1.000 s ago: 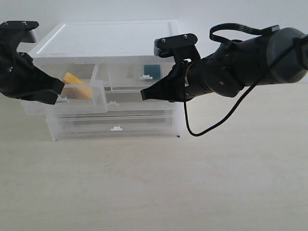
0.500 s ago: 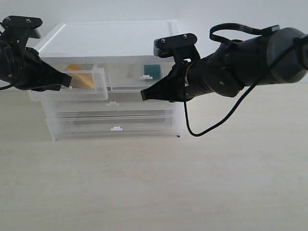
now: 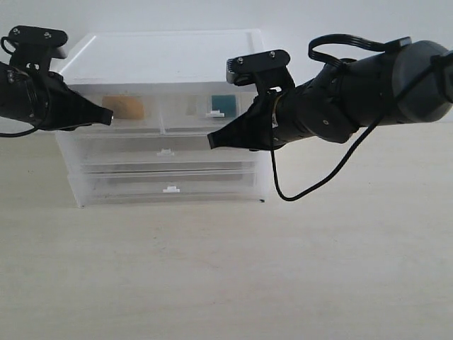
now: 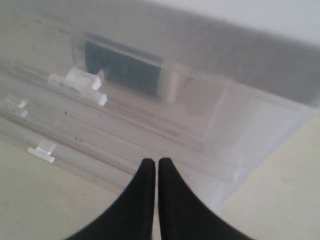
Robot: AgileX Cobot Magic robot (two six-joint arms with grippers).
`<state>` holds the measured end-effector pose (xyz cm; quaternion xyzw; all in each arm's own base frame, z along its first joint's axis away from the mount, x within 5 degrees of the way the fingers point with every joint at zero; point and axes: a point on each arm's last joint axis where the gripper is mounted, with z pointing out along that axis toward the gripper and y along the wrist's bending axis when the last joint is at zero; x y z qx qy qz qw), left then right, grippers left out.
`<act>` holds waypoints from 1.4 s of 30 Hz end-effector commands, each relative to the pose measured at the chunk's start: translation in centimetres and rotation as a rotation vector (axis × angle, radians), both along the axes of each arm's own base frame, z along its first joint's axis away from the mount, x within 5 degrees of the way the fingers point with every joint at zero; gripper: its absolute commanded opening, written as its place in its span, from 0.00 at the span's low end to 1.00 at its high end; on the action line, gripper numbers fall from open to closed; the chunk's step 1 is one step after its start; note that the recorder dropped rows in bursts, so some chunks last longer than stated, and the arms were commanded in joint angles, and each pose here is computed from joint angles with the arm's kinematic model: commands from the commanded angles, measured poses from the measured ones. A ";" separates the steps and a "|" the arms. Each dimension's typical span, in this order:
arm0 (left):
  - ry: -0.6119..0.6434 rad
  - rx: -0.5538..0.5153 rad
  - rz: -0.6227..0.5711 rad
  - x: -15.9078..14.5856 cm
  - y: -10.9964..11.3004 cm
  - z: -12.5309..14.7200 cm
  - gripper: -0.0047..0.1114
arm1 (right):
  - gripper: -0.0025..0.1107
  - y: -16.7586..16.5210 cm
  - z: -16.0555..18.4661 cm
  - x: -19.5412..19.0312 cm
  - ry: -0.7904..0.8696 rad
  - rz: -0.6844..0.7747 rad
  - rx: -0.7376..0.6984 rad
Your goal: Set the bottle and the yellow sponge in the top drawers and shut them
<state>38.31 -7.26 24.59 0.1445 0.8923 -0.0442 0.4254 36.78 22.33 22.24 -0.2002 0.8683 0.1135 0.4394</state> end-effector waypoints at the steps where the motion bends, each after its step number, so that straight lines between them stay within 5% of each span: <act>1: -0.060 -0.007 0.024 0.6 0.0 -0.2 0.07 | 0.02 -0.2 0.4 -0.1 -0.013 0.005 -0.010; 14: -0.060 -0.018 0.007 -1.6 0.2 2.0 0.07 | 0.02 -0.2 0.4 -0.1 -0.006 0.001 -0.014; 25: -0.390 -0.060 0.159 -7.2 2.5 3.2 0.07 | 0.02 -1.2 3.4 -1.1 -0.030 -0.021 -0.038; 30: -0.429 -0.066 0.168 -8.0 2.7 3.7 0.07 | 0.02 -2.2 5.5 -2.4 -0.058 -0.020 -0.065; 42: -0.435 -0.097 0.131 -11.1 2.8 6.9 0.07 | 0.02 -5.1 9.7 -9.0 -0.238 0.055 0.149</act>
